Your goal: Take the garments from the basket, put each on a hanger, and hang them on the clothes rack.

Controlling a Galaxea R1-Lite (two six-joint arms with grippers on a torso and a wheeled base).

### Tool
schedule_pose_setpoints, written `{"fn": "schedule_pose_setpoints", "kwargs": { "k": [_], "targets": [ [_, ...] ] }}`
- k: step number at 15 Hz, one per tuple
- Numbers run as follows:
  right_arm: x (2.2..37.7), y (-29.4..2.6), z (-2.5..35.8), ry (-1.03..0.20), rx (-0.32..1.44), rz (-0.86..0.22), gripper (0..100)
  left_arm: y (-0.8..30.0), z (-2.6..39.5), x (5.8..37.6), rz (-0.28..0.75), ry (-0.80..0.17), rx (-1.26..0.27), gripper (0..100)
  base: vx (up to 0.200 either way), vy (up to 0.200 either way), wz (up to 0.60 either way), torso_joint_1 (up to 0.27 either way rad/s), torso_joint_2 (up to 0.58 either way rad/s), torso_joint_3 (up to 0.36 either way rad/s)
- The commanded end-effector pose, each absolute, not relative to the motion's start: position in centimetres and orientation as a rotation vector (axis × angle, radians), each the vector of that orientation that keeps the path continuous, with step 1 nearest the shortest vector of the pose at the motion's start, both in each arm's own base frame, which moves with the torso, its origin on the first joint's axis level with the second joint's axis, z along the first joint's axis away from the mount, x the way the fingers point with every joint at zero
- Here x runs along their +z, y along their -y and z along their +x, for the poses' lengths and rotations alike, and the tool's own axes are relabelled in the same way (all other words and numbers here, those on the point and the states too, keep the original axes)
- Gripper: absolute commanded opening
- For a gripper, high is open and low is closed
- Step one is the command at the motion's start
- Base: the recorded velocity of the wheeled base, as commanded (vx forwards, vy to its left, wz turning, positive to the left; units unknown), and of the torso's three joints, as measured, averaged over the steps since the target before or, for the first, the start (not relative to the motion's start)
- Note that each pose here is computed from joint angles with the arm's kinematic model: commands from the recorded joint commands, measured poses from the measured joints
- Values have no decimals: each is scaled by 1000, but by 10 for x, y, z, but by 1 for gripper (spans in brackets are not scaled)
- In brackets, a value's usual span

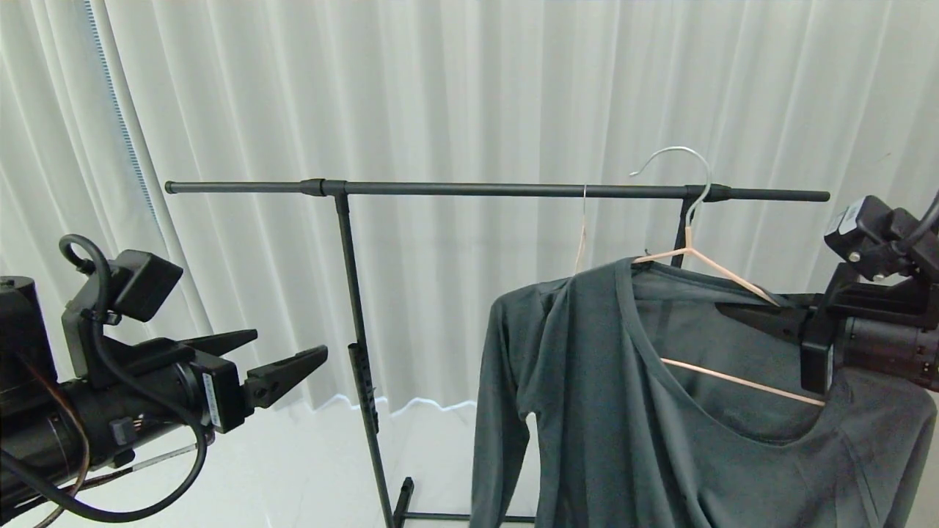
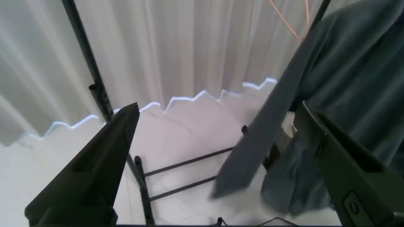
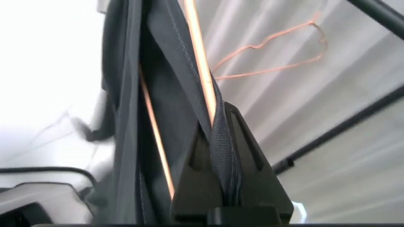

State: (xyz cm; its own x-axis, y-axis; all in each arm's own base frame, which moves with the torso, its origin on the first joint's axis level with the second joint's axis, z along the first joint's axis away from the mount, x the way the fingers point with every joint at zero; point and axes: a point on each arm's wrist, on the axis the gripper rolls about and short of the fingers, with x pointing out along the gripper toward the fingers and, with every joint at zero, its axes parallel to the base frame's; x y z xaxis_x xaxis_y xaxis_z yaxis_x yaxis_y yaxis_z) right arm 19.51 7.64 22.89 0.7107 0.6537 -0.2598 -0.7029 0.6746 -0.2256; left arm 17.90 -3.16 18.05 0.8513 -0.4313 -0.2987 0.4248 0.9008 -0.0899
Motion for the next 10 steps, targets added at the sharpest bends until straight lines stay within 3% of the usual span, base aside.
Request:
{"fn": "schedule_pose_setpoints", "kwargs": {
  "k": [1,6,10],
  "targets": [
    [229,-68,197,-179,710,-321,0,33,179,178,-19,-329,-450,100,0,0,0,0,0,0],
    [227,-36,193,-267,544,-293,0,31,183,172,11,-357,-346,100,0,0,0,0,0,0],
    [225,-10,181,-352,397,-268,0,29,192,160,130,-405,-259,100,0,0,0,0,0,0]
  ]
}}
